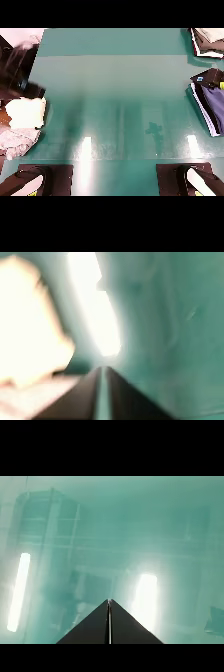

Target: Fold the shirts.

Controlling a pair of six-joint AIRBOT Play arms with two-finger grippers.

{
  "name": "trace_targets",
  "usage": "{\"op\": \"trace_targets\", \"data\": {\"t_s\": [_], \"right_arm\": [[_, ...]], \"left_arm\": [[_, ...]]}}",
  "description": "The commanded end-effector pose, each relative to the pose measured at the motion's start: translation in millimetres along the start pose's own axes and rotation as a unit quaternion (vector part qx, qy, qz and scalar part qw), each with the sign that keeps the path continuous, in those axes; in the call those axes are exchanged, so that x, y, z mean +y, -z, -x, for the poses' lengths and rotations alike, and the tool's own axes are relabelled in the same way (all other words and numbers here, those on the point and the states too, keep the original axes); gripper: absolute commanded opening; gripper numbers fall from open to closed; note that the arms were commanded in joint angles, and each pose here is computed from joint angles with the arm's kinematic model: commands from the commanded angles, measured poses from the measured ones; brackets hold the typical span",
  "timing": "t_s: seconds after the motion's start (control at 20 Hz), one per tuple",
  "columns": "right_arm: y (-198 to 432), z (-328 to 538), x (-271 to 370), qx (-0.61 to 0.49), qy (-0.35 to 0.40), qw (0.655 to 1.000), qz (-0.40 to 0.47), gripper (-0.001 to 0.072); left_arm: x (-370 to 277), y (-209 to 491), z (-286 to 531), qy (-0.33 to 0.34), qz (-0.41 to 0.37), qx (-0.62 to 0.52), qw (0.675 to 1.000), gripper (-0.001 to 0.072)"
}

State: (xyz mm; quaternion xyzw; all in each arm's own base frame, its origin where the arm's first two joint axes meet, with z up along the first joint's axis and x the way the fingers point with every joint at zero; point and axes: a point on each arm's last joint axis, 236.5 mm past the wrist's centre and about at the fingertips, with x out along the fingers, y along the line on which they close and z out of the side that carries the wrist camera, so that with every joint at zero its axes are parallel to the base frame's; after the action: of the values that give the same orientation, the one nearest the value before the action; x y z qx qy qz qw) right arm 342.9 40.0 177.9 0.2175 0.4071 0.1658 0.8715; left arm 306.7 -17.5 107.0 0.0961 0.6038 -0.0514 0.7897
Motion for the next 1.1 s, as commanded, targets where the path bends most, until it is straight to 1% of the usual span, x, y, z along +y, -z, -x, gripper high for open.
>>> {"op": "trace_targets", "data": {"t_s": [0.0,0.15,0.25,0.35,0.5,0.65,0.7,0.75,0.8,0.95,1.05], "right_arm": [[3,0,1,0.006,-0.002,1.000,0.001,0.0024],[7,0,3,0.015,-0.005,1.000,0.001,0.0024],[8,-1,5,0.018,-0.007,1.000,0.003,0.0024],[10,-1,7,0.022,-0.010,1.000,0.003,0.0024],[10,-1,6,0.021,-0.009,1.000,0.003,0.0024],[12,-1,7,0.024,-0.010,1.000,0.003,0.0024],[12,-1,7,0.025,-0.011,1.000,0.003,0.0024],[12,-1,7,0.025,-0.011,1.000,0.003,0.0024],[12,-1,7,0.025,-0.010,1.000,0.003,0.0024],[12,-1,7,0.025,-0.011,1.000,0.003,0.0024],[11,-1,7,0.024,-0.010,1.000,0.003,0.0024]], "left_arm": [[47,65,-55,-0.069,0.067,0.062,0.993,0.0678],[66,58,-97,-0.083,0.111,0.012,0.990,0.0670],[77,41,-108,-0.090,0.127,-0.044,0.987,0.0670],[86,33,-117,-0.095,0.139,-0.075,0.983,0.0669],[92,45,-143,-0.093,0.147,-0.044,0.984,0.0669],[85,52,-166,-0.077,0.151,-0.011,0.986,0.0668],[84,52,-167,-0.074,0.153,-0.010,0.985,0.0592],[85,51,-164,-0.075,0.153,-0.011,0.985,0.0318],[86,47,-160,-0.076,0.154,-0.014,0.985,0.0022],[96,28,-125,-0.081,0.156,-0.015,0.984,0.0025],[90,-6,-79,-0.053,0.118,-0.047,0.990,0.0025]]}}
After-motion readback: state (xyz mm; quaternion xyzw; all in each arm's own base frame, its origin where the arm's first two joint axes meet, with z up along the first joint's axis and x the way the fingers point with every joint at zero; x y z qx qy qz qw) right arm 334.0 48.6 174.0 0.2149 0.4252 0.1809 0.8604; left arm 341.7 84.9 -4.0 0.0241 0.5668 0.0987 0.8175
